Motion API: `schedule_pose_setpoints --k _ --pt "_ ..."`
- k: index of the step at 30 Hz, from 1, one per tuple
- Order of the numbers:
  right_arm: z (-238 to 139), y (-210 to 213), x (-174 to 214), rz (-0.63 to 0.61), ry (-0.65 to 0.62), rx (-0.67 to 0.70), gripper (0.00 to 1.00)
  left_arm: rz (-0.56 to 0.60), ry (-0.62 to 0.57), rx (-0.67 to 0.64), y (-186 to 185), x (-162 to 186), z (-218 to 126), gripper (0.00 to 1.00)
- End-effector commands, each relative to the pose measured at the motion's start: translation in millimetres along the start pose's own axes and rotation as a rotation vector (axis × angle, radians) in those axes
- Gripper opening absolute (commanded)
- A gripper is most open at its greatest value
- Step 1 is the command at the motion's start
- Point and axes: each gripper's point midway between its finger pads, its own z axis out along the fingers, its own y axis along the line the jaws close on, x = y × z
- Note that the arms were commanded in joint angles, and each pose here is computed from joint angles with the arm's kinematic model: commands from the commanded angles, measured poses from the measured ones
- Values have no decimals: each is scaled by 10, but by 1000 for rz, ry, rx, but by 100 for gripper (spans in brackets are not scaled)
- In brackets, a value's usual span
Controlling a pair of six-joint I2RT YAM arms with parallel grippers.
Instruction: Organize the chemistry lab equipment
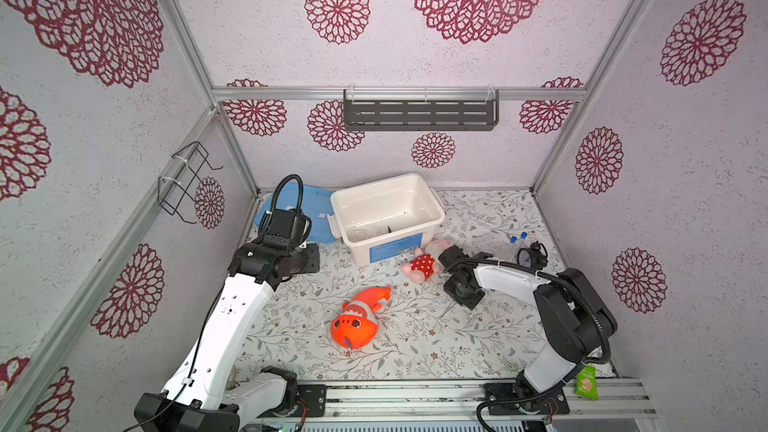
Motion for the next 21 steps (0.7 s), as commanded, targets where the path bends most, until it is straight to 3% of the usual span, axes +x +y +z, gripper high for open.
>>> schedule_pose_setpoints --k 1,12,21 --pt "5 -416 83 -138 20 137 3 -19 -37 12 6 -69 -54 45" --pt "-22 -352 121 -183 28 55 24 -31 -29 20 -10 -60 -29 45" --pt "-118 -427 183 -153 39 -2 28 -39 -15 26 -9 13 -20 45"
